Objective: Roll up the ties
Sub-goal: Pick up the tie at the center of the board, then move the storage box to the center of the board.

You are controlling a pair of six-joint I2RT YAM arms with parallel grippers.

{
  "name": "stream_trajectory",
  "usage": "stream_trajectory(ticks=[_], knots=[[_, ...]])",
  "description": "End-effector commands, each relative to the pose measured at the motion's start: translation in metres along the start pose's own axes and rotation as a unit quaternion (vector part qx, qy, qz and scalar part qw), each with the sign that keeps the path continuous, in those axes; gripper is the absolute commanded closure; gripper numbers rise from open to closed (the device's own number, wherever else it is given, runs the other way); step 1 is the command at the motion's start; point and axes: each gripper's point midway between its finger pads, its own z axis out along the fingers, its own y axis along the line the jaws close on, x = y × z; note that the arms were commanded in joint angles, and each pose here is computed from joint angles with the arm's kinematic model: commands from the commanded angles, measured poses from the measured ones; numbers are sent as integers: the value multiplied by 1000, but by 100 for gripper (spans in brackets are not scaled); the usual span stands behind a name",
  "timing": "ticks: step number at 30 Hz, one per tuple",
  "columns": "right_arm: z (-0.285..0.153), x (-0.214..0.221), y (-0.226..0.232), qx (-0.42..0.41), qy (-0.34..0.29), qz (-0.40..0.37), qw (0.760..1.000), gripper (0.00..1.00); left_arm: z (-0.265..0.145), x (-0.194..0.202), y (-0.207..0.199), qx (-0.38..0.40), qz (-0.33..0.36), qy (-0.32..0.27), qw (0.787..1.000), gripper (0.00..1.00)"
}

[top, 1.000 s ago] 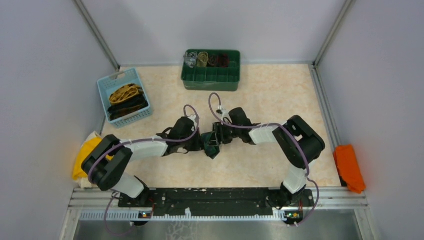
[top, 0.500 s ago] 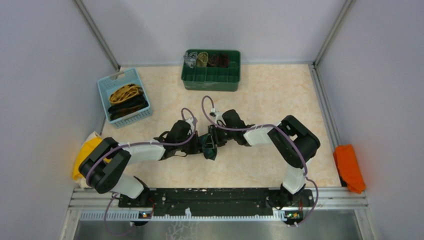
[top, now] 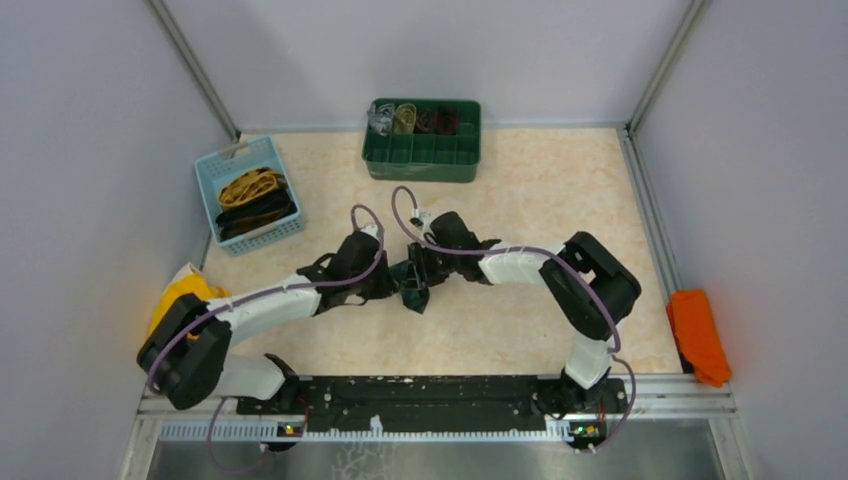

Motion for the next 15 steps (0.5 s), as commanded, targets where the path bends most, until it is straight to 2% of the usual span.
stream_trajectory(ticks=[1,5,8,11,15], knots=[[-30,-63,13,62,-73,-58,994,100,-32,-62,-4,-51,18,-100,993,100],[-52,-94,10,100,-105,-65,987,100,-45,-117,-20,-44,24,-152,987,100],[-88,-126,-3,143,-163,-58,974,100,-37,-167,-35,-22,34,-183,982,100],[-127,-157,-16,158,-223,-45,961,100,-11,-222,-43,-28,56,-199,978,100],[-162,-187,-30,169,-261,-49,949,100,48,-283,-41,-55,77,-206,974,100]])
